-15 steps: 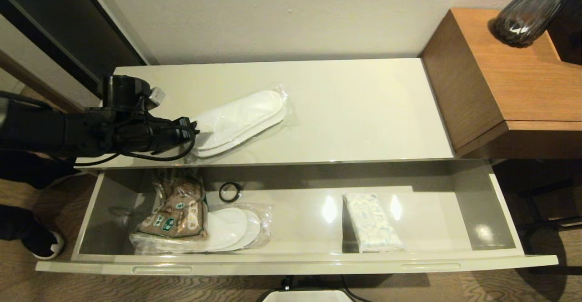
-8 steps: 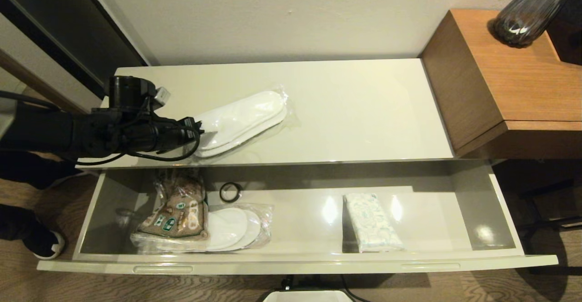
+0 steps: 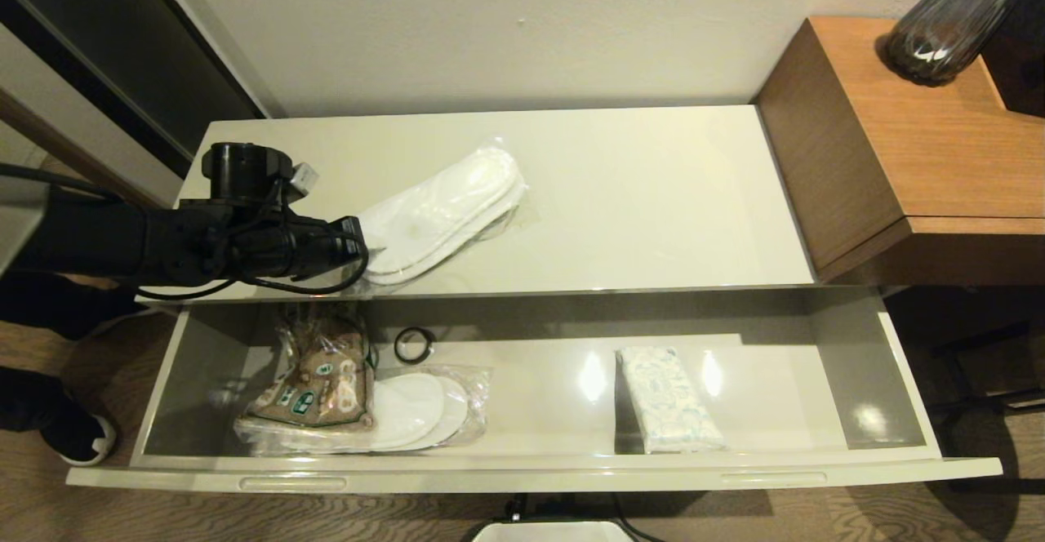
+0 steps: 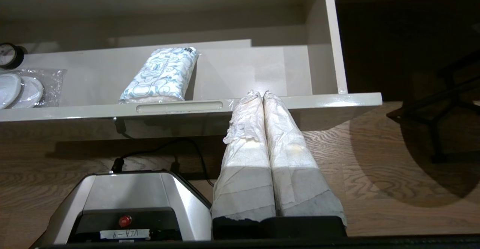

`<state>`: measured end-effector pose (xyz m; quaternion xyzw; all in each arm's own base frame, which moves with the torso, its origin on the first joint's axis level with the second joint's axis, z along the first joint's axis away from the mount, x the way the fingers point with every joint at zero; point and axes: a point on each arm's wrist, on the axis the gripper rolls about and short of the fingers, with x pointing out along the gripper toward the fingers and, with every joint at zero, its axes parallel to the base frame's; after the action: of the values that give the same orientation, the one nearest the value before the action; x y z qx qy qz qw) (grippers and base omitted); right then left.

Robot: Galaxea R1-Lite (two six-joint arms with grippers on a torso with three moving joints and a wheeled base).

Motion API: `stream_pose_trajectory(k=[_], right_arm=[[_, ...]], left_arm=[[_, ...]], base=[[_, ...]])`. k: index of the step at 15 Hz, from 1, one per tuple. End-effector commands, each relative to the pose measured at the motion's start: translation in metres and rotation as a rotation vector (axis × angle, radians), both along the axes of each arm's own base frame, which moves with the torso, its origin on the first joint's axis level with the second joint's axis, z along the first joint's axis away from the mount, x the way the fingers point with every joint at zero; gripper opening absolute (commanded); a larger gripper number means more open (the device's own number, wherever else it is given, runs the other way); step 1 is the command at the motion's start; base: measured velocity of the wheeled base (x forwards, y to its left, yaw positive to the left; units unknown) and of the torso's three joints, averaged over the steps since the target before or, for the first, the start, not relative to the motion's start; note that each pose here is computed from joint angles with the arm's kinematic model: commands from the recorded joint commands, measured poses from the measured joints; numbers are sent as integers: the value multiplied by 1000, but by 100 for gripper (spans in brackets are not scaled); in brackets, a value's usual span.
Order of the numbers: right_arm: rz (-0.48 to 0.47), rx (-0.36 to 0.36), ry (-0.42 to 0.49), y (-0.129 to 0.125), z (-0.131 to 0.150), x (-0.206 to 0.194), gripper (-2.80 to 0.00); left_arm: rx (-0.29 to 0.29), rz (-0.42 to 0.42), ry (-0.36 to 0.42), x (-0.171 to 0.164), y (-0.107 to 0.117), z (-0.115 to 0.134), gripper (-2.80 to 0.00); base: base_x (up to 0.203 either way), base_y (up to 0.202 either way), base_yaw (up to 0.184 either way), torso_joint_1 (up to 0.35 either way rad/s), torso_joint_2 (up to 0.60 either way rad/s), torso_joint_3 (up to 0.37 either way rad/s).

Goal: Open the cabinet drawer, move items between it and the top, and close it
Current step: Pick up the disposable slippers on the table

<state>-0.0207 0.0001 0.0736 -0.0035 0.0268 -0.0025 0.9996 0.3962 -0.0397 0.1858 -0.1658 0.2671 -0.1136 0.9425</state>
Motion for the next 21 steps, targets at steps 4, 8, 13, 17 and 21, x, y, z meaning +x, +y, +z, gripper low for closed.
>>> stream_pose_trajectory(k=[4, 8, 13, 17, 21], right_arm=[[1, 0, 3, 0, -1, 0, -280], [1, 0, 5, 0, -1, 0, -280], [1, 0, 5, 0, -1, 0, -280], [1, 0, 4, 0, -1, 0, -280], [-1, 0, 3, 0, -1, 0, -280]], left_arm=[[-2, -3, -34, -14, 0, 16, -280], [-3, -26, -61, -31, -7, 30, -280], [-1, -45, -61, -47, -14, 34, -280], [5, -34, -69, -60, -12, 39, -280], [8, -31, -44, -74, -9, 34, -280]], base=[[0, 0, 0, 0, 0, 0], [0, 0, 0, 0, 0, 0], [0, 0, 0, 0, 0, 0], [0, 0, 0, 0, 0, 0], [0, 0, 0, 0, 0, 0]])
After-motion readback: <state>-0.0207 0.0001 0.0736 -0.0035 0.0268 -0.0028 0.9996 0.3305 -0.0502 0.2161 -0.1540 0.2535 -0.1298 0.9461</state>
